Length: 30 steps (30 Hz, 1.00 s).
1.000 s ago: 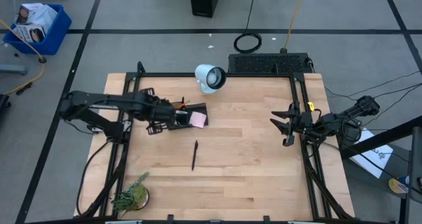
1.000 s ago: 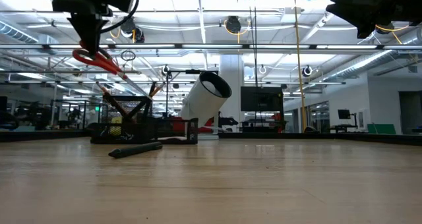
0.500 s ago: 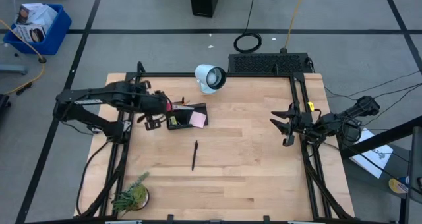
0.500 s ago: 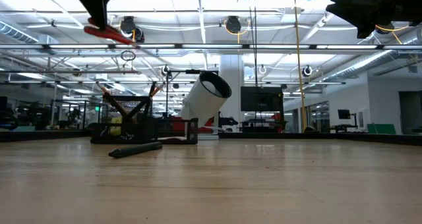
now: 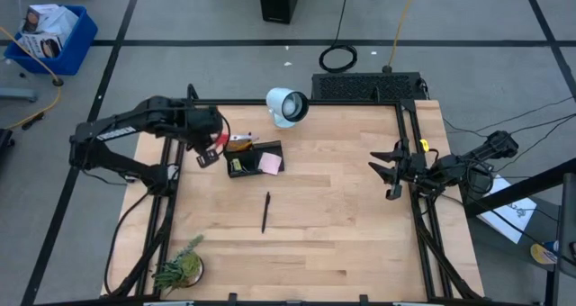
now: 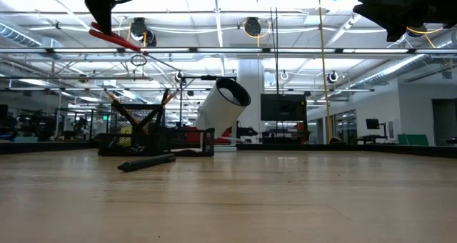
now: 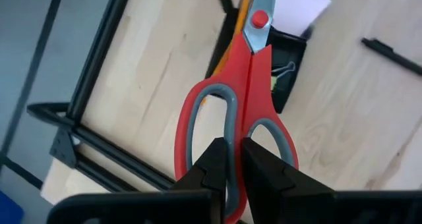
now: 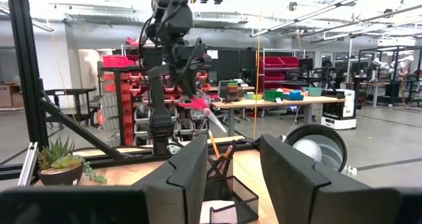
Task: Pick and place office supplies into organizer
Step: Put the red scissors into the black desk organizer
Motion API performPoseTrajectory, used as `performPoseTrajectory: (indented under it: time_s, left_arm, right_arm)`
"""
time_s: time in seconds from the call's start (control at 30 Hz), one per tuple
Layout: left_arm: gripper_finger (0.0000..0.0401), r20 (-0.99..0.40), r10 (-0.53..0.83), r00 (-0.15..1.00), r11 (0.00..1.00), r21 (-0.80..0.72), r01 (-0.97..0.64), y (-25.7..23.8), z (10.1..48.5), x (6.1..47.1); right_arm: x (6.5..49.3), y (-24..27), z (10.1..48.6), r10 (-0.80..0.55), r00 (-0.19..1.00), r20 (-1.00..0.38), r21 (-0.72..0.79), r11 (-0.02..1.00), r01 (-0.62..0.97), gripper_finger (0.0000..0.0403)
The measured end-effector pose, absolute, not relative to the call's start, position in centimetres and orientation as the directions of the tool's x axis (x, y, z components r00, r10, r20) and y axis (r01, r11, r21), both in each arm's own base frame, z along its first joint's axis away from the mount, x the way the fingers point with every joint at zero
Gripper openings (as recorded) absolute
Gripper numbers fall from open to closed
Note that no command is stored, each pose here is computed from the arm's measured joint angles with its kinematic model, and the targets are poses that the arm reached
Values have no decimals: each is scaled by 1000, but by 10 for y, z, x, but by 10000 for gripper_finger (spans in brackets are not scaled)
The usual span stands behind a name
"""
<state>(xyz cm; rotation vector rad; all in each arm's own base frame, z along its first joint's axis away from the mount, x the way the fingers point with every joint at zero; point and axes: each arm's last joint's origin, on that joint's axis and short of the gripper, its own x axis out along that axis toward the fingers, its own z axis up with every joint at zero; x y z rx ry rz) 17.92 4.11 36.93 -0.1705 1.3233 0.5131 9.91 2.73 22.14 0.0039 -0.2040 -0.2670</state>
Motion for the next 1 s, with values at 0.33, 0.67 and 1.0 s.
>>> performPoseTrajectory:
  time_s: [0.33, 0.67, 1.0]
  left_arm:
    - [37, -984, 109, 142, 808, 4, -589, 50, 353, 160]
    - [28, -981, 18, 192, 709, -123, -694, 35, 335, 144]
    - [23, -977, 78, 197, 671, -94, -735, 28, 342, 124]
  right_arm:
    - [99, 27, 221, -262, 944, 200, 31, 965, 261, 130]
    - [99, 27, 221, -262, 944, 200, 31, 965, 261, 130]
    - [99, 27, 221, -262, 944, 199, 30, 965, 261, 130]
